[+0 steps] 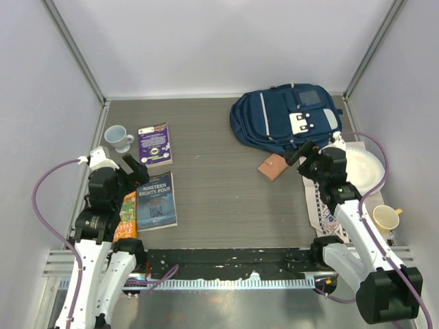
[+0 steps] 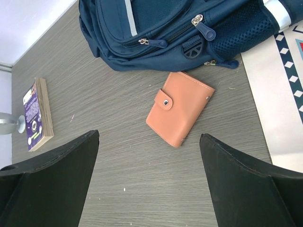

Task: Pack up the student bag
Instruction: Unzip the student bag at the center of the board.

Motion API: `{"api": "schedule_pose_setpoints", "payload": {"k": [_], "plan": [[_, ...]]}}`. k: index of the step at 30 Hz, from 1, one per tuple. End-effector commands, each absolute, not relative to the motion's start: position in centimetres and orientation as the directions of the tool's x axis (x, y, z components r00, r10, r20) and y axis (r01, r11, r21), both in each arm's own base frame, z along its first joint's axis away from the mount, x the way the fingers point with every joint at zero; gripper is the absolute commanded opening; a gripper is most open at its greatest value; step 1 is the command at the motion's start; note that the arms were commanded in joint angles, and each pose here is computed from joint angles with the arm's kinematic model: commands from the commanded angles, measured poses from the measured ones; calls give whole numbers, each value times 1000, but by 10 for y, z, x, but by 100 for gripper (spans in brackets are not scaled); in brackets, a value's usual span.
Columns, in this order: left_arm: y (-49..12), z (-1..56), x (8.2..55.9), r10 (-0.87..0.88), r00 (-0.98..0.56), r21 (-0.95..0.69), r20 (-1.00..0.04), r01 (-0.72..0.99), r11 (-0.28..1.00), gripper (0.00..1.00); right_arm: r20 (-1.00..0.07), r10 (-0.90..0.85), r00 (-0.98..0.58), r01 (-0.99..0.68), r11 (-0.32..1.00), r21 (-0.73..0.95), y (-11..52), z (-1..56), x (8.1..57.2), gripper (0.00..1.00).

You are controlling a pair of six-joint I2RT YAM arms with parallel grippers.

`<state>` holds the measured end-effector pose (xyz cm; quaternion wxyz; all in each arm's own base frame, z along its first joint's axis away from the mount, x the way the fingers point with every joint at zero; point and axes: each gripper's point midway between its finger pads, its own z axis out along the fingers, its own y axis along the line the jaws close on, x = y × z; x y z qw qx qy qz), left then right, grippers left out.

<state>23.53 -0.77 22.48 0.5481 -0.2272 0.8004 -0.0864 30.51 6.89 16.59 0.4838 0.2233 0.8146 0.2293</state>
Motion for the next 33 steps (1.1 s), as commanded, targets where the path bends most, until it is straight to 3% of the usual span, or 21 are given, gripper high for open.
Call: {"api": "schedule_pose_setpoints", "payload": {"k": [1,7,19,33], "plan": [[-14,218,224,-424,-391,-350,-817,-248,903,100,-681,608,-408,163,782,601,67,185,317,93],[-9,219,221,-426,-347,-353,-835,-254,900,100,-640,666,-382,280,744,607,56,175,332,91],[-12,222,219,-438,-316,-380,-842,-229,896,100,-686,638,-350,388,765,514,34,179,359,91],[-11,215,223,-455,-326,-386,-829,-256,886,100,-729,571,-378,407,810,423,20,193,392,91]]}}
